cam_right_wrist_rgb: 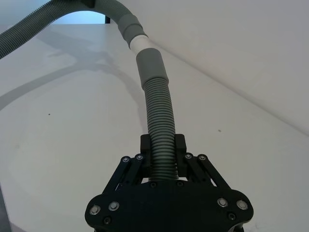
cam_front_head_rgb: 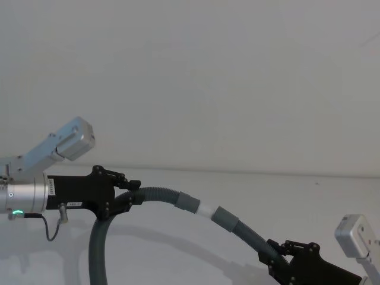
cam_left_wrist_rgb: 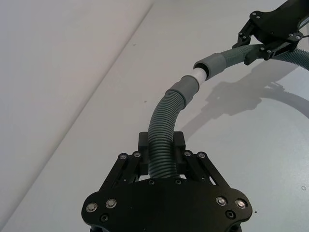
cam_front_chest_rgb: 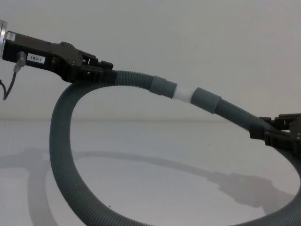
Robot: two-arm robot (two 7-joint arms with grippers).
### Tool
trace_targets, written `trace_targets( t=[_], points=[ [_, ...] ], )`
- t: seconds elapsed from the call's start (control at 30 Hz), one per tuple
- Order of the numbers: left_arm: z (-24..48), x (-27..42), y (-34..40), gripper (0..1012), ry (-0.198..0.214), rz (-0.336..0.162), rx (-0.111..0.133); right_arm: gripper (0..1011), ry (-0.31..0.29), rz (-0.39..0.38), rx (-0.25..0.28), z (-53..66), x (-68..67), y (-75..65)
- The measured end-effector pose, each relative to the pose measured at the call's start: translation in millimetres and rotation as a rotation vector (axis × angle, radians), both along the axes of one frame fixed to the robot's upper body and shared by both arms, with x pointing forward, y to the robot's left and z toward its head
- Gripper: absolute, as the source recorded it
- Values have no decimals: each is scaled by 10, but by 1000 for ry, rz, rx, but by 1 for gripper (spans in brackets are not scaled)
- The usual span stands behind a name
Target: Use both hands to pick up one end of the pipe from the table, align the ends, and insert them.
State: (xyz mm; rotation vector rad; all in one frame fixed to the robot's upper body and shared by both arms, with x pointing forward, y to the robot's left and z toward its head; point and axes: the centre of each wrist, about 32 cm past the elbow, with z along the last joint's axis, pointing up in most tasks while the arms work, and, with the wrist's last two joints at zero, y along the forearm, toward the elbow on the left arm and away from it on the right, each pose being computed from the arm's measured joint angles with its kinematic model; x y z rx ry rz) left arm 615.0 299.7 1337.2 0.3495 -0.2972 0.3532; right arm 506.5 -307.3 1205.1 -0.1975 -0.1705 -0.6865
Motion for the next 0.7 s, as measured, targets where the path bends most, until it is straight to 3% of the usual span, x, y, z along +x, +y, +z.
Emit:
trace_targets(
  t=[0.7],
  points=[
    [15,-12,33,271,0,5,5,258,6,7,-13,-4,1,15]
  ],
)
